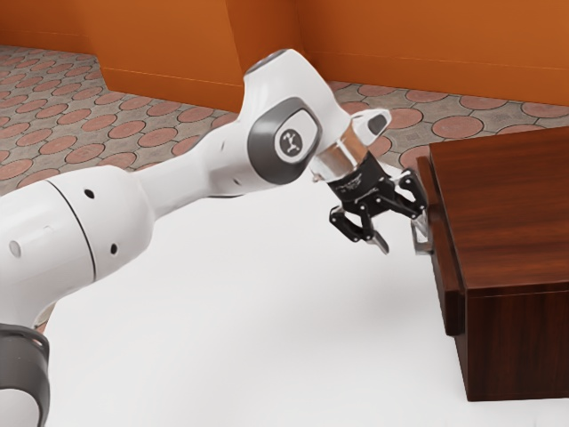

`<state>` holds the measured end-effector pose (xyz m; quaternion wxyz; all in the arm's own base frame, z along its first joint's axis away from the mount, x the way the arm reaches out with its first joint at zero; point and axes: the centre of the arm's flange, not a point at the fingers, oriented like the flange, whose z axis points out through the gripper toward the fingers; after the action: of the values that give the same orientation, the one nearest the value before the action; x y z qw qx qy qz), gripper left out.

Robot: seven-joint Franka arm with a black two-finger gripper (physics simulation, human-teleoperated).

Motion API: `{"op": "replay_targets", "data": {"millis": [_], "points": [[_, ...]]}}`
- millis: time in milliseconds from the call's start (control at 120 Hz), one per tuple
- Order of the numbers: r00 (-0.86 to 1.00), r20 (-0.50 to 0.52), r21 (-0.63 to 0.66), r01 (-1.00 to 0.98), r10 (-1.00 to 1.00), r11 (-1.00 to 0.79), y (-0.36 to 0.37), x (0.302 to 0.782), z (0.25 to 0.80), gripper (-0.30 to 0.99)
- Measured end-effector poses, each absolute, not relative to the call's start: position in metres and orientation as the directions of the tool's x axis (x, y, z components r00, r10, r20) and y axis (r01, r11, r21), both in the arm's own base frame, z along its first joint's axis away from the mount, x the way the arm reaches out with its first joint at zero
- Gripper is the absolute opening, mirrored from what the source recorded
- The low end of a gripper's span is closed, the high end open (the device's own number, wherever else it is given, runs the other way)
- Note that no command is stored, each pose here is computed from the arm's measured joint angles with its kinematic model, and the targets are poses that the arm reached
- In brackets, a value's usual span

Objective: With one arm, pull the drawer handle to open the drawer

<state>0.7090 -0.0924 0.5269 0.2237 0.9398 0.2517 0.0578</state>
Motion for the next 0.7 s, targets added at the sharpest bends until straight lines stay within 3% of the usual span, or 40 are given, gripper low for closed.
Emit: {"op": "replay_targets", "data": {"millis": [700], "points": [[0.838,-0.006,0.419,0.498,0.546,-0.759,-0.031,0.68,0.536,0.37]]}}
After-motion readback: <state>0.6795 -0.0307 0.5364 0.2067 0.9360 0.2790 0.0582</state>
